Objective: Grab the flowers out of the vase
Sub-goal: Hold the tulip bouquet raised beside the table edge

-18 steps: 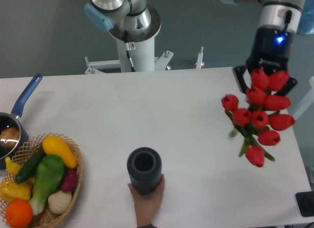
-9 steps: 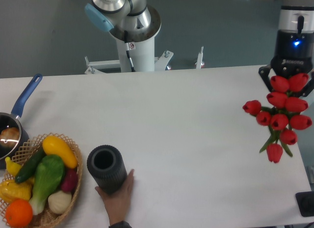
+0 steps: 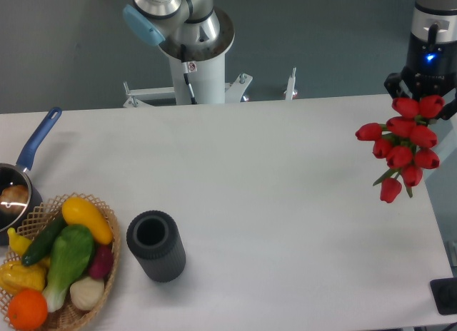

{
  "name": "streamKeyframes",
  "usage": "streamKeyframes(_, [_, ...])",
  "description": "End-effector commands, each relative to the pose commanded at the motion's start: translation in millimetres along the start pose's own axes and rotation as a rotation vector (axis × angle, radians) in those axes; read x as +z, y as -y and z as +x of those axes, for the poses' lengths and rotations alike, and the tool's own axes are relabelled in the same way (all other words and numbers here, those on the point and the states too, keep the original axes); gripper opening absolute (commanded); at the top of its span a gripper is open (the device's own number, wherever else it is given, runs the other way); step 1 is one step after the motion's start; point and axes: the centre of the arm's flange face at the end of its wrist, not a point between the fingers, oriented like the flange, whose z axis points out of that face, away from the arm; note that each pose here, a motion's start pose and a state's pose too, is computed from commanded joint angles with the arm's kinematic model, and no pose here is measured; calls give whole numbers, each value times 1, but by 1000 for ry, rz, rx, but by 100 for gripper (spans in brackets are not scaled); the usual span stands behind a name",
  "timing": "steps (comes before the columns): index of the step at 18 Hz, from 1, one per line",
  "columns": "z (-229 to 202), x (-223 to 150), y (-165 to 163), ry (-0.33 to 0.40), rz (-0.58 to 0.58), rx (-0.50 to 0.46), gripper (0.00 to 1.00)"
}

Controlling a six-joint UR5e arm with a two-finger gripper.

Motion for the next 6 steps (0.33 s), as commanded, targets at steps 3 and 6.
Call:
streamKeyframes(3, [1,0,-1,0,-22,5,0])
streamKeyframes(6, [2,1,-1,0,-42,10,0])
